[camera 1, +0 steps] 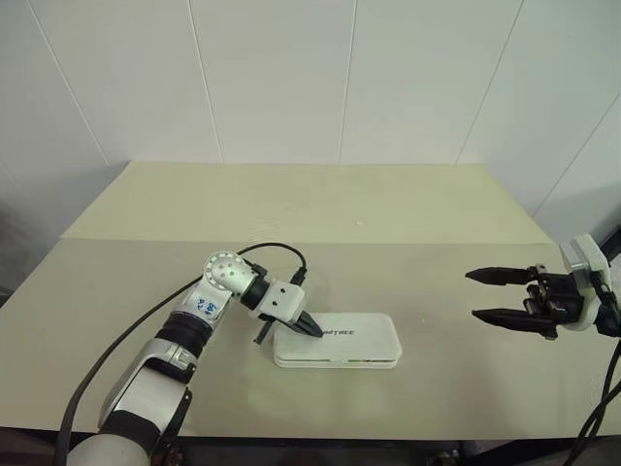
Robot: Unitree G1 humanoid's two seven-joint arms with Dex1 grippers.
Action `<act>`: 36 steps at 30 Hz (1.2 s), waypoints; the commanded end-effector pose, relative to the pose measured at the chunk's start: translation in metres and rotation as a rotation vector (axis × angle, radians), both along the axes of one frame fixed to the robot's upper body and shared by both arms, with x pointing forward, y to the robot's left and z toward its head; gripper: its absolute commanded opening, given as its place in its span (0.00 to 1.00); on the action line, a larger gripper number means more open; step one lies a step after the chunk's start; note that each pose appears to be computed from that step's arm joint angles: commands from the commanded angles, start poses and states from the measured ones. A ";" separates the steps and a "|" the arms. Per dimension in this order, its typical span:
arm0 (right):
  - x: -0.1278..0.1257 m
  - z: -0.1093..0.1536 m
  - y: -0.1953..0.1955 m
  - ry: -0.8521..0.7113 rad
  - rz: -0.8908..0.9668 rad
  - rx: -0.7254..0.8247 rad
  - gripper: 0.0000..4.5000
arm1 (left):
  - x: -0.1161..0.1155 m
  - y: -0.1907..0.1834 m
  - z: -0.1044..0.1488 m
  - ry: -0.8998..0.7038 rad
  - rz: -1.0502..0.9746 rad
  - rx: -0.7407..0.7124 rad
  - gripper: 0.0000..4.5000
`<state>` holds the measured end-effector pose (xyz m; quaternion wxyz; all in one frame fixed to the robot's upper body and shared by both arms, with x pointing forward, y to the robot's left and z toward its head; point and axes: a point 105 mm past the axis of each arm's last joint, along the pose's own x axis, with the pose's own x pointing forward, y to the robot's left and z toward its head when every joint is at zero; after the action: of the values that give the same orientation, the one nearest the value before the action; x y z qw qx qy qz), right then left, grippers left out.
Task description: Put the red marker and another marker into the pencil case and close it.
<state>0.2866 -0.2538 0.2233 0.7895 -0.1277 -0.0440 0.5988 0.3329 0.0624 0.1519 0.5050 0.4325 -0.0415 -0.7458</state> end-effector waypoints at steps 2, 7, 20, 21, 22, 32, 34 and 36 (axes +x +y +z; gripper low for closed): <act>-0.008 0.015 0.002 -0.059 0.076 0.000 1.00 | -0.004 0.001 -0.006 -0.062 -0.078 0.097 0.01; -0.008 0.015 0.003 -0.057 0.081 0.007 1.00 | -0.006 -0.002 -0.013 -0.126 -0.142 0.148 0.01; -0.010 0.022 0.013 -0.066 0.135 0.060 1.00 | 0.006 -0.004 0.001 -0.123 -0.085 0.024 0.01; -0.010 0.024 0.015 -0.073 0.144 0.073 1.00 | 0.009 -0.004 0.006 -0.116 -0.054 -0.012 0.01; -0.010 0.026 0.016 -0.076 0.150 0.084 1.00 | 0.011 -0.004 0.010 -0.110 -0.032 -0.041 0.01; -0.009 0.039 0.020 -0.086 0.182 0.206 1.00 | 0.018 0.007 0.037 -0.018 0.120 -0.276 0.01; -0.009 0.041 0.021 -0.087 0.190 0.224 1.00 | 0.018 0.008 0.042 -0.010 0.140 -0.316 0.01; -0.010 0.041 0.021 -0.086 0.191 0.225 1.00 | 0.016 0.008 0.049 0.008 0.148 -0.366 0.01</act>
<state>0.2883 -0.2337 0.2491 0.7654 -0.0444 -0.1275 0.6293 0.3508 0.0703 0.1811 0.6166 0.3451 -0.1045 -0.6999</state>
